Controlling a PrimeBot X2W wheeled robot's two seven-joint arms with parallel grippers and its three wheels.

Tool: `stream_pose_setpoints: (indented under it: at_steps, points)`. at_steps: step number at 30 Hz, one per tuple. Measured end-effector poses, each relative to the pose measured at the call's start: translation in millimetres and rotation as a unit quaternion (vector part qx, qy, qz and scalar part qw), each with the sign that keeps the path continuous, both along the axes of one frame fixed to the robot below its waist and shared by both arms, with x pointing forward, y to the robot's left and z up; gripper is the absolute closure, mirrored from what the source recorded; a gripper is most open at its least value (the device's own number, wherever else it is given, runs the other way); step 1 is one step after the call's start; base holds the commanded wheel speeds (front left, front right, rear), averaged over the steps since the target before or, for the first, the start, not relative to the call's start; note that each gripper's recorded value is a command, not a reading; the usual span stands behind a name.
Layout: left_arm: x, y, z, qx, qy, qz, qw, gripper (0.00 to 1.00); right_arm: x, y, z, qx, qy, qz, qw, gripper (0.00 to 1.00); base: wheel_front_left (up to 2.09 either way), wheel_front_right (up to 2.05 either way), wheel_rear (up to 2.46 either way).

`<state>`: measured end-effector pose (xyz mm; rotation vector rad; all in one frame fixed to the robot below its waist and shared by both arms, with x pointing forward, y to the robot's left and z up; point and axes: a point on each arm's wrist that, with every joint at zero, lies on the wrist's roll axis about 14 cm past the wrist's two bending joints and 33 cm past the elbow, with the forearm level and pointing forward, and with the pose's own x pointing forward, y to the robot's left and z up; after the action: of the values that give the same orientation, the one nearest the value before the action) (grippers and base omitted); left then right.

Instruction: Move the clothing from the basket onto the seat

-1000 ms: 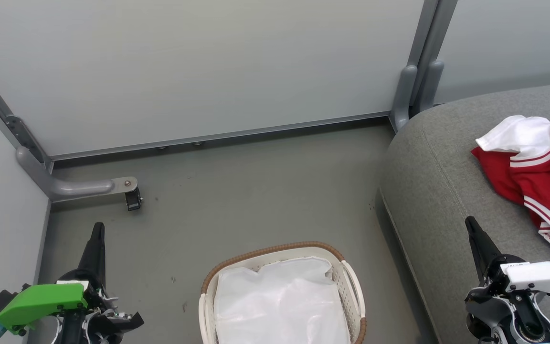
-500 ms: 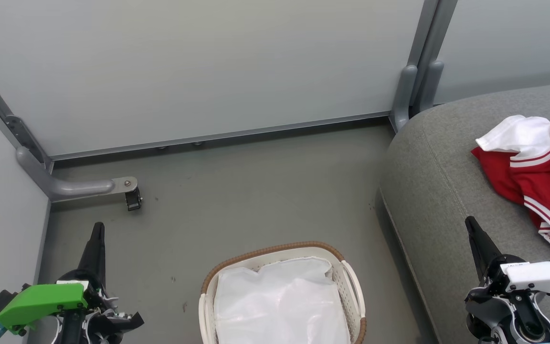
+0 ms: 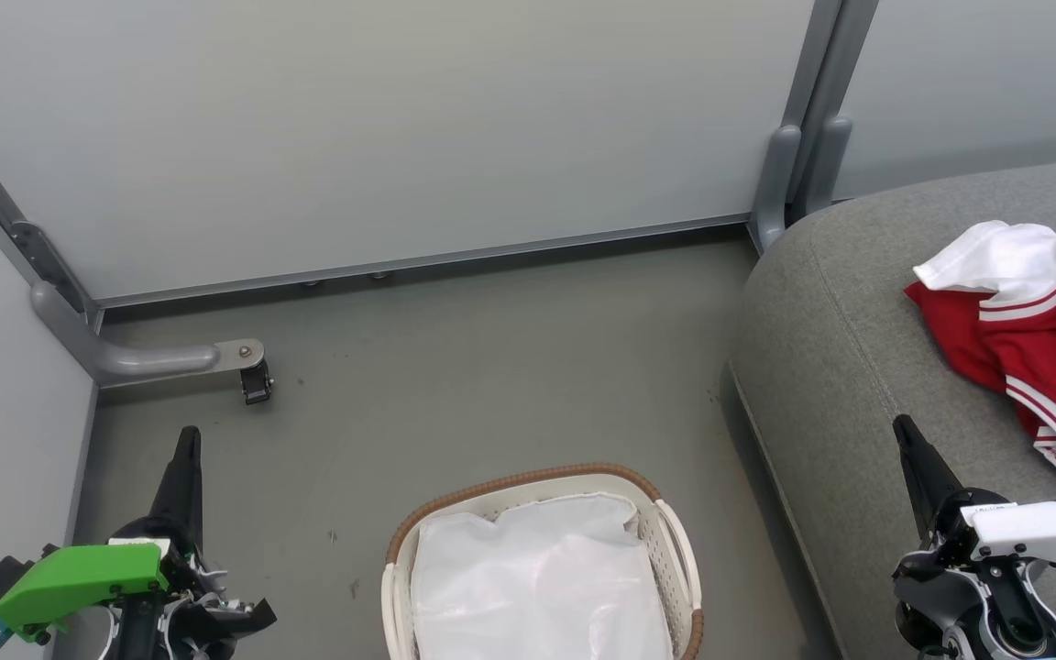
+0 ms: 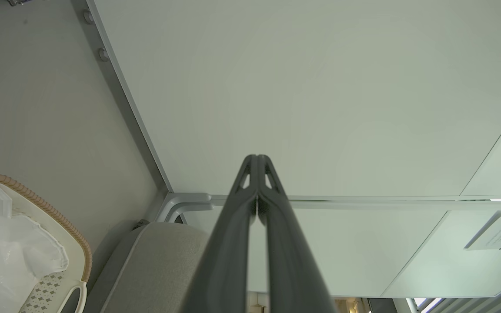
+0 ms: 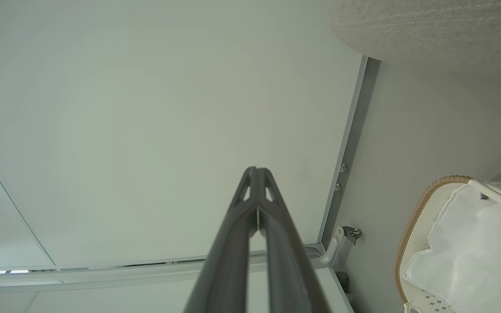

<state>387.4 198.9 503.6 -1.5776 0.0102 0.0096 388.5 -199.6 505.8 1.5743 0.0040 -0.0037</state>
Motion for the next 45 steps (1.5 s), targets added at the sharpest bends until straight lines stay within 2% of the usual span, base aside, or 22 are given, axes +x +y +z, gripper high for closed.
stream_pose_setpoints:
  at_steps: [45]
  points:
    - [0.0,0.0,0.1,0.0,0.0,0.0,1.0,1.0,0.0,0.1,0.0,0.0,0.0,0.0,1.0,1.0,0.0,0.0,0.0]
